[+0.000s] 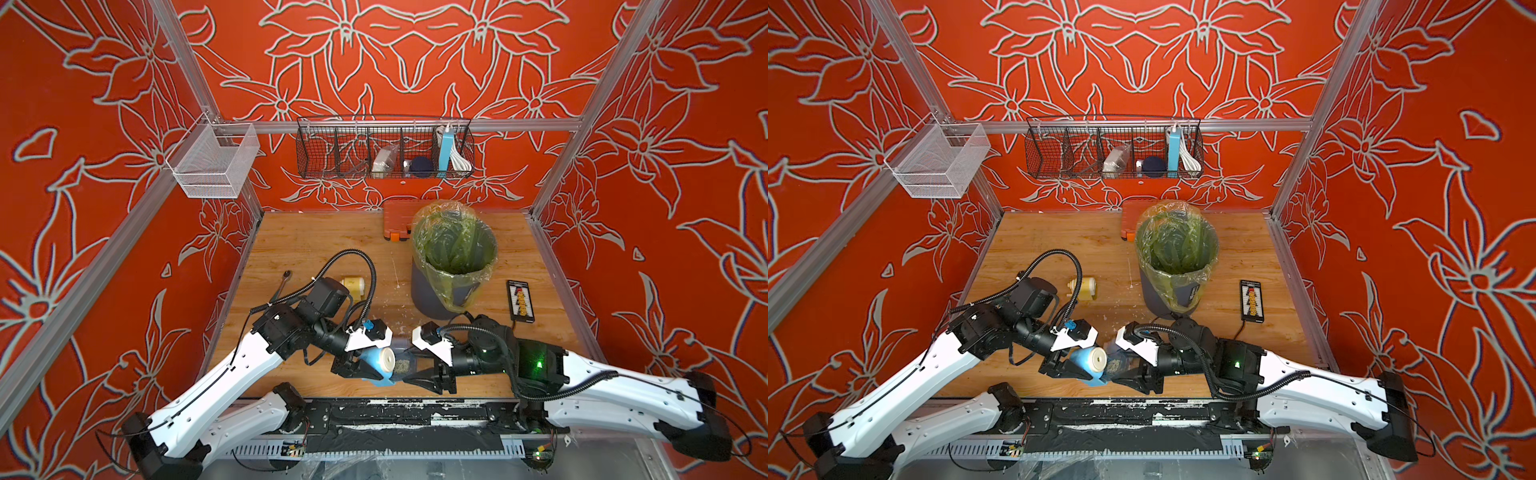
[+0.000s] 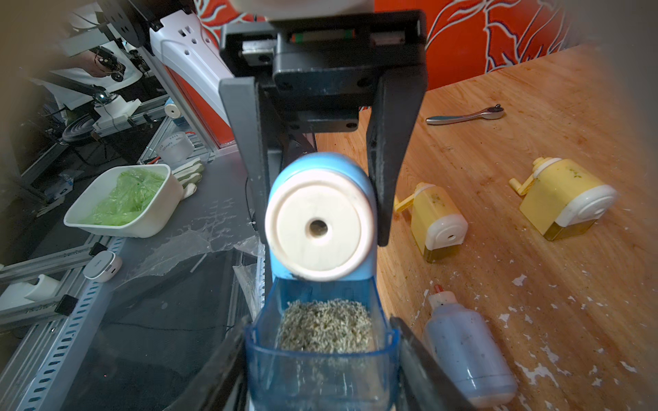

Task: Take out the pencil sharpener tray and clean the shavings
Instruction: Open the container of the pencil sharpener, then pour the shavings into the trash bin.

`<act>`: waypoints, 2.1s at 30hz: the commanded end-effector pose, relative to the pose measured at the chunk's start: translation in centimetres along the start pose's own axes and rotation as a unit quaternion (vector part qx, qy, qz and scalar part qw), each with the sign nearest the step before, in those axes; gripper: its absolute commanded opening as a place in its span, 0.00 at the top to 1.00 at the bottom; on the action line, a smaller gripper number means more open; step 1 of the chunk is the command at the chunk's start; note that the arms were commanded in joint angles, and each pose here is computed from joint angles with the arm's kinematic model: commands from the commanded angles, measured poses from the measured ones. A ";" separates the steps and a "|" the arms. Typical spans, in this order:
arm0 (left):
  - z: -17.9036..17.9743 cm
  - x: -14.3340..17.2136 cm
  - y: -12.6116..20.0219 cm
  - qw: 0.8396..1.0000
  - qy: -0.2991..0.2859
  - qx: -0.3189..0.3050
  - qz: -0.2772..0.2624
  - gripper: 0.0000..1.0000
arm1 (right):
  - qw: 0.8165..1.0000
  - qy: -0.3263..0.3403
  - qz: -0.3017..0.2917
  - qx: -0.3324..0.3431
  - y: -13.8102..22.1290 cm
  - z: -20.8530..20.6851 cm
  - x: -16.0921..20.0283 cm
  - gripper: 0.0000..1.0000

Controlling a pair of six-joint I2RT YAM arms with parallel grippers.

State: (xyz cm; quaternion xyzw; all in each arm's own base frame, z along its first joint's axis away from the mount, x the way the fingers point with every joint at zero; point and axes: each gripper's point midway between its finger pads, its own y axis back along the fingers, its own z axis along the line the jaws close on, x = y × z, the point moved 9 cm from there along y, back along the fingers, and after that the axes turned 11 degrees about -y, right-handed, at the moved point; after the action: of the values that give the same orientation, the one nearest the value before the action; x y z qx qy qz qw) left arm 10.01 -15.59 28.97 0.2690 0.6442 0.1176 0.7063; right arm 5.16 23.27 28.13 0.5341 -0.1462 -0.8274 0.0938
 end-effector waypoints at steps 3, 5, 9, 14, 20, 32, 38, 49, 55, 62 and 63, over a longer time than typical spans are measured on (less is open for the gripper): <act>-0.6 0.1 0.1 1.000 -0.002 0.008 0.001 1.00 | 1.000 -0.001 -0.019 0.017 1.0 -0.2 -0.2 1.00; -0.6 0.1 0.2 1.000 -0.003 0.006 0.001 1.00 | 0.999 0.001 -0.020 0.025 1.6 -0.1 -0.1 1.00; -0.6 0.1 0.2 1.000 -0.004 0.004 0.005 1.00 | 0.997 0.003 -0.036 0.067 3.4 -0.3 -0.2 1.00; -0.4 0.1 0.2 1.000 -0.007 -0.001 0.009 1.00 | 0.972 -0.002 -0.118 0.201 7.5 -0.6 -3.7 1.00; -0.4 -0.3 0.4 1.000 -0.016 -0.004 0.006 1.00 | 0.931 -0.048 -0.187 0.310 11.3 -0.1 -11.4 1.00; -1.3 -1.1 1.5 0.999 -0.035 -0.010 0.003 1.00 | 0.790 -0.514 -0.281 0.181 13.8 -10.1 -15.9 1.00; -1.7 -1.4 1.8 0.998 -0.057 -0.006 0.003 1.00 | 0.665 -0.657 -0.352 0.036 14.0 -14.1 -16.4 1.00; -2.0 -1.5 2.0 0.998 -0.066 -0.009 -0.007 1.00 | 0.530 -0.768 -0.360 -0.015 14.3 -15.0 -16.1 1.00; -2.0 -1.1 1.6 0.998 -0.061 -0.008 -0.014 1.00 | 0.494 -0.791 -0.356 -0.054 13.8 -15.2 -14.1 1.00; -2.1 -1.0 1.6 0.998 -0.061 -0.011 -0.018 1.00 | 0.540 -0.761 -0.353 -0.067 14.3 -14.1 -15.2 1.00; -2.1 -1.0 1.6 0.998 -0.062 -0.011 -0.018 1.00 | 0.541 -0.764 -0.350 -0.037 14.3 -14.5 -14.6 1.00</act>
State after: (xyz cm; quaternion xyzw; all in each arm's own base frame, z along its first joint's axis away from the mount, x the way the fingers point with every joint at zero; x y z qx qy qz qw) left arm 8.44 -14.21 30.24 0.2623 0.6051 0.1184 0.7423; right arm 24.91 12.60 38.23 -0.3200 0.0591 -0.8821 -0.3405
